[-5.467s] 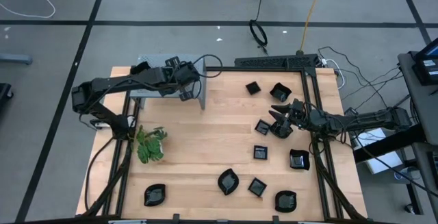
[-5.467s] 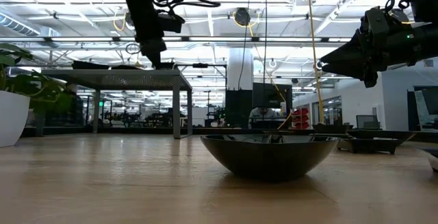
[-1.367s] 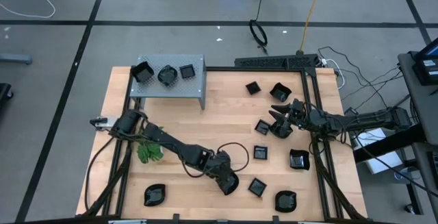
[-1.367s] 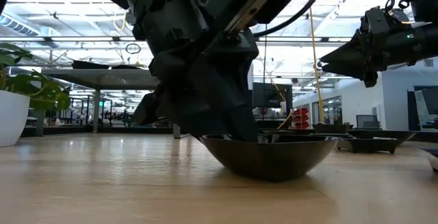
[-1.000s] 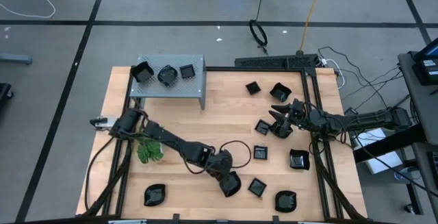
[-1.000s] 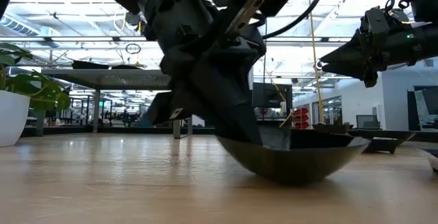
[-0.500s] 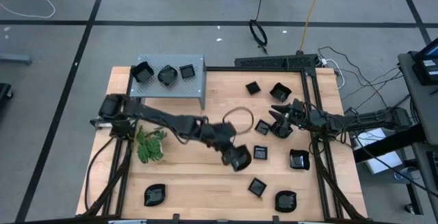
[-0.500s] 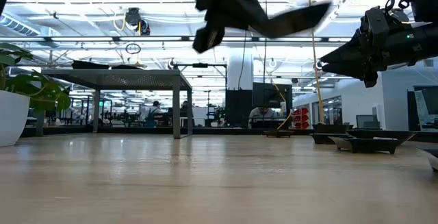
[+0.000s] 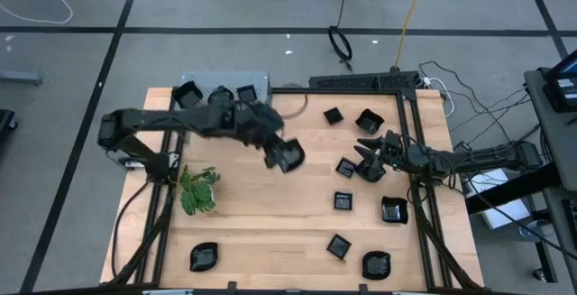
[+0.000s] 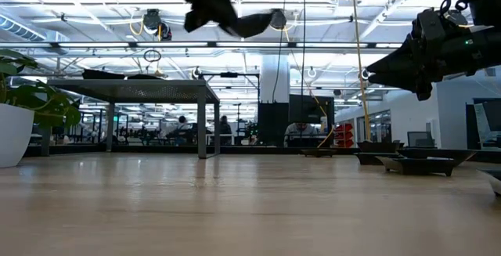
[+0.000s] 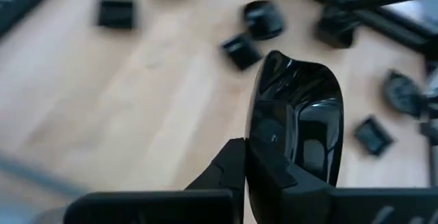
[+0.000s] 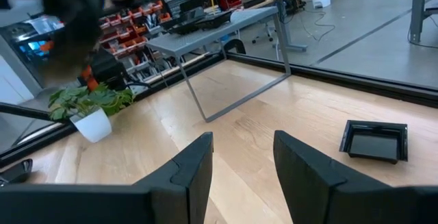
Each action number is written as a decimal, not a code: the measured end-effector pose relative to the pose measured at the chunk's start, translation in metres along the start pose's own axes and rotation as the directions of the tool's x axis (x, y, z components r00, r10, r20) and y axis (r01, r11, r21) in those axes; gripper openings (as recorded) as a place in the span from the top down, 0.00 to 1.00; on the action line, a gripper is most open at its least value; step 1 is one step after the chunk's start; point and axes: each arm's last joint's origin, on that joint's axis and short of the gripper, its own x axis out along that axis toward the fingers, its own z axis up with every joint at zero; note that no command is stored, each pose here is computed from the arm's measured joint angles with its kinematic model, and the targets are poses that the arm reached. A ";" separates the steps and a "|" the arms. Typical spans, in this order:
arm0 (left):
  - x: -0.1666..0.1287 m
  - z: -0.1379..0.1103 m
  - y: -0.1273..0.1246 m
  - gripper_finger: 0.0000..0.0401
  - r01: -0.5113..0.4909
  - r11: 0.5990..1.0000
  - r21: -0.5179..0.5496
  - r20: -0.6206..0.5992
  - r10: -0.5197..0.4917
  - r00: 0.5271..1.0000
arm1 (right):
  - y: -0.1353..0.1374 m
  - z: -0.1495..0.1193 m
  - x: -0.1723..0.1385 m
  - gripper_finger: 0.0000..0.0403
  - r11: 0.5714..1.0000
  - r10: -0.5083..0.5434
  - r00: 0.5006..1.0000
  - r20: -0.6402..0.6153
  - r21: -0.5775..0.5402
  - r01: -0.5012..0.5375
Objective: Pick & Place Mini shaped plates
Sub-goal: Stack the leaf shaped plate on top of the leaf plate on the shelf
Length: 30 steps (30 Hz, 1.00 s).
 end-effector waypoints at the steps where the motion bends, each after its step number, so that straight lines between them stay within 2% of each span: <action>1: -0.006 0.002 0.009 0.98 -0.022 1.000 -0.015 -0.001 0.022 1.000 | 0.000 0.000 0.000 0.65 1.000 0.000 1.000 0.000 0.001 0.000; 10: -0.068 0.003 0.091 0.98 -0.268 0.955 -0.131 -0.027 0.267 0.963 | 0.000 0.000 0.000 0.65 1.000 0.000 1.000 0.001 0.000 0.000; 13: -0.087 -0.002 0.110 0.99 -0.359 0.914 -0.190 -0.050 0.356 0.933 | 0.000 0.000 0.000 0.65 1.000 0.000 1.000 0.001 0.001 0.000; 18: -0.110 -0.014 0.130 0.98 -0.529 0.818 -0.226 -0.130 0.512 0.849 | 0.000 0.000 0.000 0.65 1.000 0.000 1.000 0.001 0.000 0.000; 25: -0.127 -0.024 0.151 0.98 -0.594 0.756 -0.274 -0.200 0.560 0.804 | 0.000 0.000 0.000 0.65 1.000 0.000 1.000 0.001 0.000 0.000; 30: -0.131 -0.026 0.163 0.99 -0.591 0.751 -0.293 -0.214 0.551 0.806 | 0.000 0.000 0.000 0.65 1.000 0.000 1.000 0.001 0.001 0.000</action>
